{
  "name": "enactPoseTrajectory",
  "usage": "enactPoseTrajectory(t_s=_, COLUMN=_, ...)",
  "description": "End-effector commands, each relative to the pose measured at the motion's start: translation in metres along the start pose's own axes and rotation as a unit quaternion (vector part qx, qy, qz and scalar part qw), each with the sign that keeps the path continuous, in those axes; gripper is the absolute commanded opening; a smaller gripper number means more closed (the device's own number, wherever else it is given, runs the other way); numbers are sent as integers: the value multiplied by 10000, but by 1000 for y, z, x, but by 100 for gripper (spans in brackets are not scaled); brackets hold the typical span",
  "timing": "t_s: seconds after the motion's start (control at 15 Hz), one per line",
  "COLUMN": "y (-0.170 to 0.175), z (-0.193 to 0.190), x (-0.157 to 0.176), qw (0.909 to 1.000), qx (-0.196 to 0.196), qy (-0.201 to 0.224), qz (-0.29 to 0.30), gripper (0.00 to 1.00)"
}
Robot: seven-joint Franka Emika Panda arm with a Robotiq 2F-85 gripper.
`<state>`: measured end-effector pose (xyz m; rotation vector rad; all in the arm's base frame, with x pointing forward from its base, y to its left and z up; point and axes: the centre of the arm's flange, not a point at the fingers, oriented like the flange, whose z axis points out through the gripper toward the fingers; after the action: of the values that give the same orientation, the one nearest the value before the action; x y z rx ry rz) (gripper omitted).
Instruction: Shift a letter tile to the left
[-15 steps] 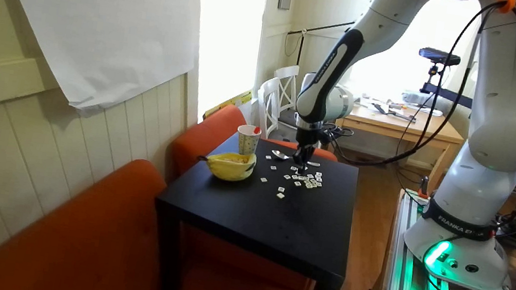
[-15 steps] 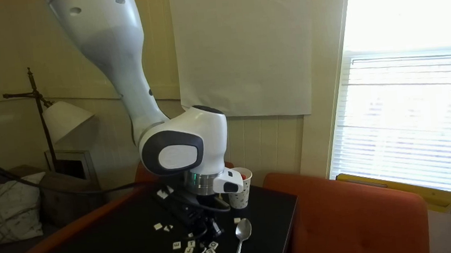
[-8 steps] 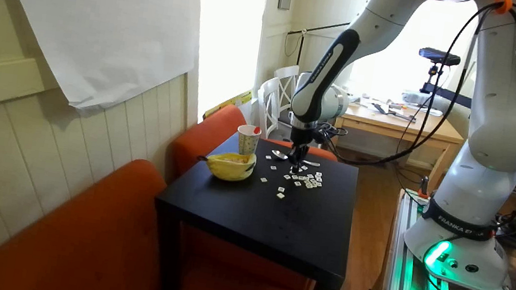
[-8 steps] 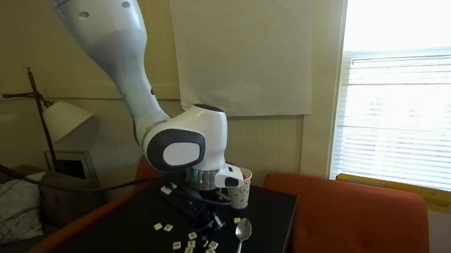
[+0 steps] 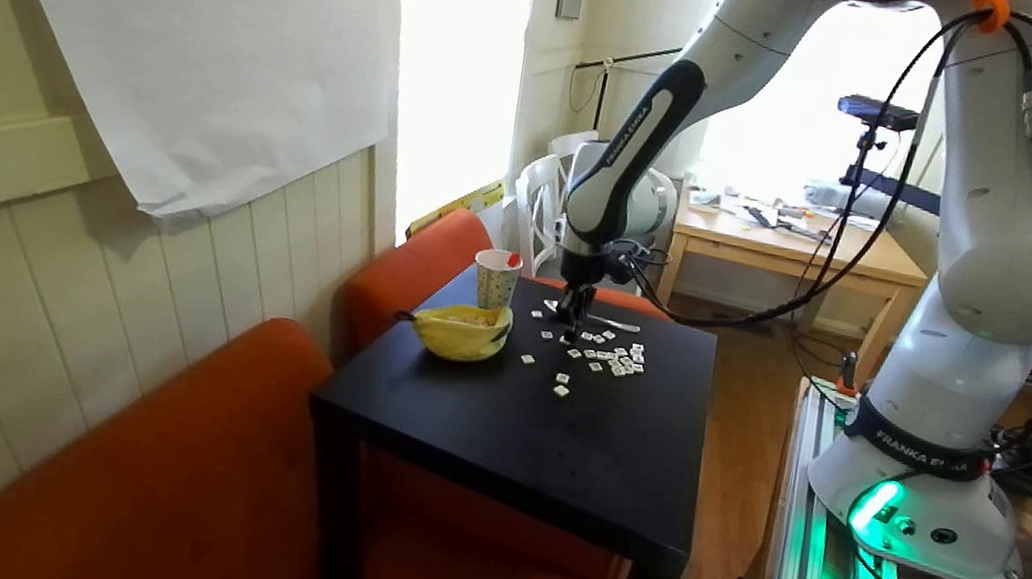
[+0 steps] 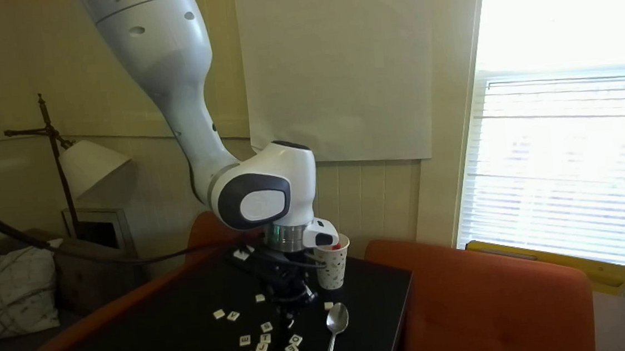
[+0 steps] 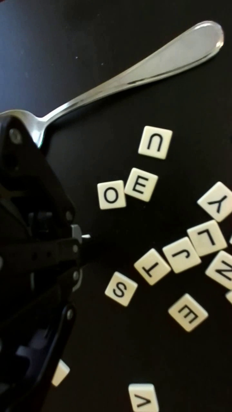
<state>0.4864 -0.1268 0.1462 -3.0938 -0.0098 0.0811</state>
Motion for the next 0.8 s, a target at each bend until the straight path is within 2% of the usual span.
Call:
enactPoseTrajectory(t_s=0.0, y=-10, z=10, x=19, qw=9988, qx=7, qy=-166, qz=-457, gripper=0)
enactPoseTrajectory(t_s=0.2, y=-29, z=6, x=19, qw=9933, qx=162, qy=-322, qz=-1094, gripper=0)
enactPoseTrajectory(t_s=0.47, y=-52, z=5, x=14, qw=9798, qx=326, qy=-560, qz=-1893, gripper=0)
enactPoseTrajectory(t_s=0.73, y=-54, z=8, x=7, qw=9664, qx=361, qy=-769, qz=-2428, gripper=0)
